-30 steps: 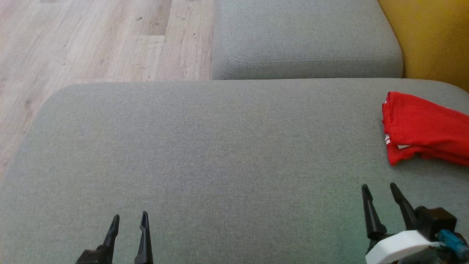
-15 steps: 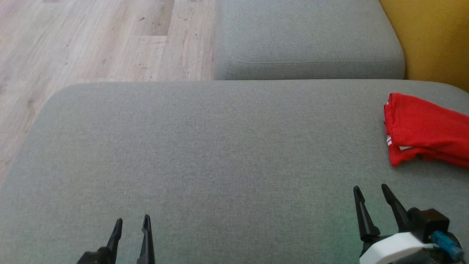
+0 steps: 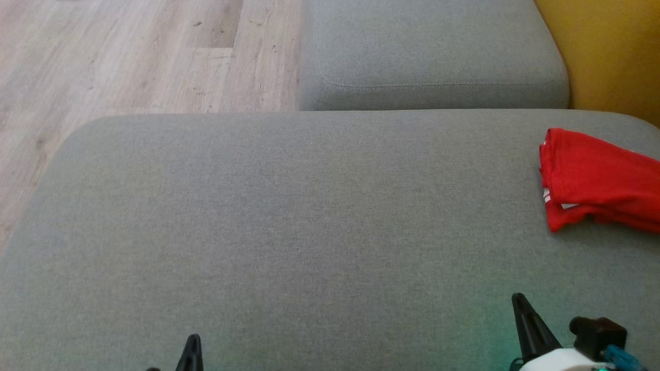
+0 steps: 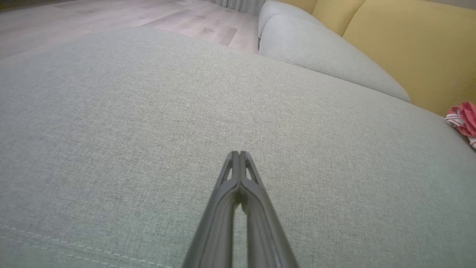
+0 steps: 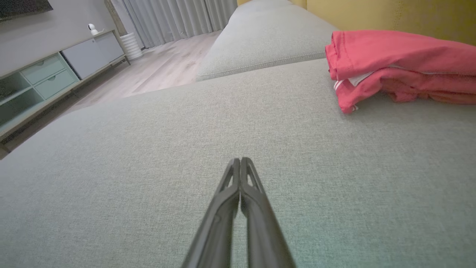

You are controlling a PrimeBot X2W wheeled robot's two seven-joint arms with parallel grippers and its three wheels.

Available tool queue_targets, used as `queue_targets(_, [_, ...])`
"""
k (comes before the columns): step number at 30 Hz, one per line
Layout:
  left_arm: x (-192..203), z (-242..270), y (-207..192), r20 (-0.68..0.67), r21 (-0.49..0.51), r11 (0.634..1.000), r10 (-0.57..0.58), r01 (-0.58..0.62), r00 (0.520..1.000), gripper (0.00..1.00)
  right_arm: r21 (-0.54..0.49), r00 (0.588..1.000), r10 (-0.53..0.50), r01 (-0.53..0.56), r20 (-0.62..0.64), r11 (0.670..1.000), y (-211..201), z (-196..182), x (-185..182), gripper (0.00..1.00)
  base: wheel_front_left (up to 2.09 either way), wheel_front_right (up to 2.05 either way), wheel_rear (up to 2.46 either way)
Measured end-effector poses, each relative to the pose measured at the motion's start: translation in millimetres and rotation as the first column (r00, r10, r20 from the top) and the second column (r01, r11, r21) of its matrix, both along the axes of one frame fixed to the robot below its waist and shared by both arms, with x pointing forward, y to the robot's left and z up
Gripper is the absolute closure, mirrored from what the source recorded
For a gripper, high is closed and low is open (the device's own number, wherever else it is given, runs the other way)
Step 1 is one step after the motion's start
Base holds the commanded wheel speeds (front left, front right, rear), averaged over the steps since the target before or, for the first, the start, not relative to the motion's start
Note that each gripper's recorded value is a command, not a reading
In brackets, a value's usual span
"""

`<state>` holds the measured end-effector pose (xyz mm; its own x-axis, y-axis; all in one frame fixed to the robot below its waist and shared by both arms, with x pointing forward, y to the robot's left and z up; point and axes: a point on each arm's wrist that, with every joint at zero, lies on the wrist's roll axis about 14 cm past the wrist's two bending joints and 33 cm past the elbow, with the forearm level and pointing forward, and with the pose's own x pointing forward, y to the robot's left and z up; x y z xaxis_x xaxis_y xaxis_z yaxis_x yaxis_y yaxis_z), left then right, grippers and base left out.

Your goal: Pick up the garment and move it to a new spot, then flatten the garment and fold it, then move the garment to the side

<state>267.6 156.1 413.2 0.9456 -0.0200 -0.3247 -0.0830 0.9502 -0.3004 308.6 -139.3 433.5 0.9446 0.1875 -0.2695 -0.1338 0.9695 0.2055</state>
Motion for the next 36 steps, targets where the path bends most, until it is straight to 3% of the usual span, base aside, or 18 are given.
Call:
queue_targets(18, [16,1,7,-0.04,-0.167,0.984,0.061,-0.066,0.997,1.0,0.201,0.996,-0.077,0.082,-0.032,0.976,-6,2,7,1.0,0.0,0.0,0.0])
queue_targets(36, [33,5,10,-0.066,-0.342,0.931,0.109,-0.125,0.992,1.0,0.394,0.987,-0.154,0.163,-0.056,0.905,-15,9,18,1.0,0.0,0.0,0.0])
